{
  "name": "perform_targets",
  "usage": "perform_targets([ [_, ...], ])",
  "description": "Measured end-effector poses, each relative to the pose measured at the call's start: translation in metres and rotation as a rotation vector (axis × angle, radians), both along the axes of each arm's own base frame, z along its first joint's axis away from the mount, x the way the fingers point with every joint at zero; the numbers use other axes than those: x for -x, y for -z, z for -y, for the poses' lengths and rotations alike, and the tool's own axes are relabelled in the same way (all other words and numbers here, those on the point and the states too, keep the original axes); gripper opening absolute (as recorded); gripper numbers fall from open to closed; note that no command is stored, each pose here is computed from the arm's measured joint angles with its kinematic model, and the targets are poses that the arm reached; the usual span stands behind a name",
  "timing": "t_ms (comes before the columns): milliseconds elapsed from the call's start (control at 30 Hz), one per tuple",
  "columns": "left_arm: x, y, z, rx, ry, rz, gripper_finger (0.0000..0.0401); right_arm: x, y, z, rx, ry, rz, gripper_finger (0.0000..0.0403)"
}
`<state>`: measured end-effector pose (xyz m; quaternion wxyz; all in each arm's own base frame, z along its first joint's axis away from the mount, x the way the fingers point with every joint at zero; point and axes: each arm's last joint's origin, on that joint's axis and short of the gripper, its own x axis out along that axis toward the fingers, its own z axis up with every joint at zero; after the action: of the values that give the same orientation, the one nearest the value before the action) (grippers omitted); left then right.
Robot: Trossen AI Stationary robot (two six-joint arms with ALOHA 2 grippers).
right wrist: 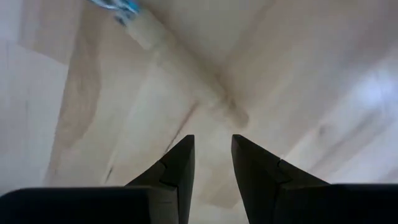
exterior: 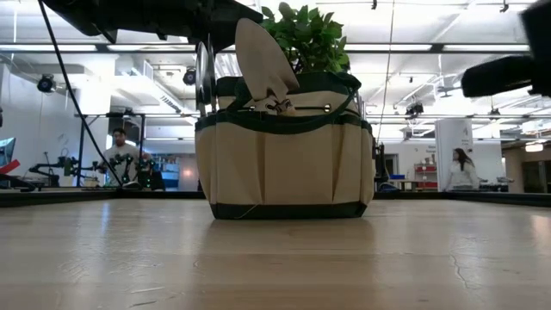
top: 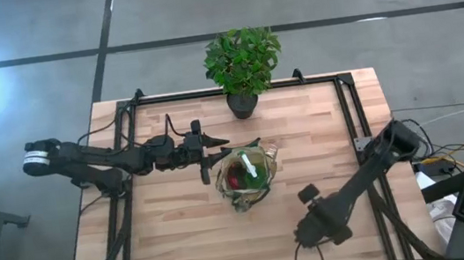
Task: Pick & Place Garden tools in Gardening bag
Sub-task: Put the brown hand rake into the side pocket of the gardening bag
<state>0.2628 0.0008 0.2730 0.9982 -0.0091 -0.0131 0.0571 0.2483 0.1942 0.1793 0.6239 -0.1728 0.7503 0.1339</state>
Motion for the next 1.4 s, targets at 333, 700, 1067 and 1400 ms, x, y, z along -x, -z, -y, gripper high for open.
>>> perform_targets([
  [333, 0.000, 0.000, 0.000, -0.001, 0.000, -0.002, 0.0147, -0.022, 0.000, -0.016, -0.038, -0.189, 0.079, 0.0113],
  [700, 0.000, 0.000, 0.000, -0.001, 0.000, -0.005, 0.0147, -0.016, 0.003, -0.019, -0.030, -0.227, 0.081, 0.0123],
  [1067, 0.000, 0.001, 0.000, -0.002, 0.000, -0.006, 0.0147, -0.002, 0.019, -0.036, 0.011, -0.411, 0.049, 0.0131],
  [1400, 0.000, 0.001, 0.000, -0.002, 0.000, -0.009, 0.0147, -0.013, 0.035, -0.047, -0.020, -0.413, 0.111, 0.0134],
])
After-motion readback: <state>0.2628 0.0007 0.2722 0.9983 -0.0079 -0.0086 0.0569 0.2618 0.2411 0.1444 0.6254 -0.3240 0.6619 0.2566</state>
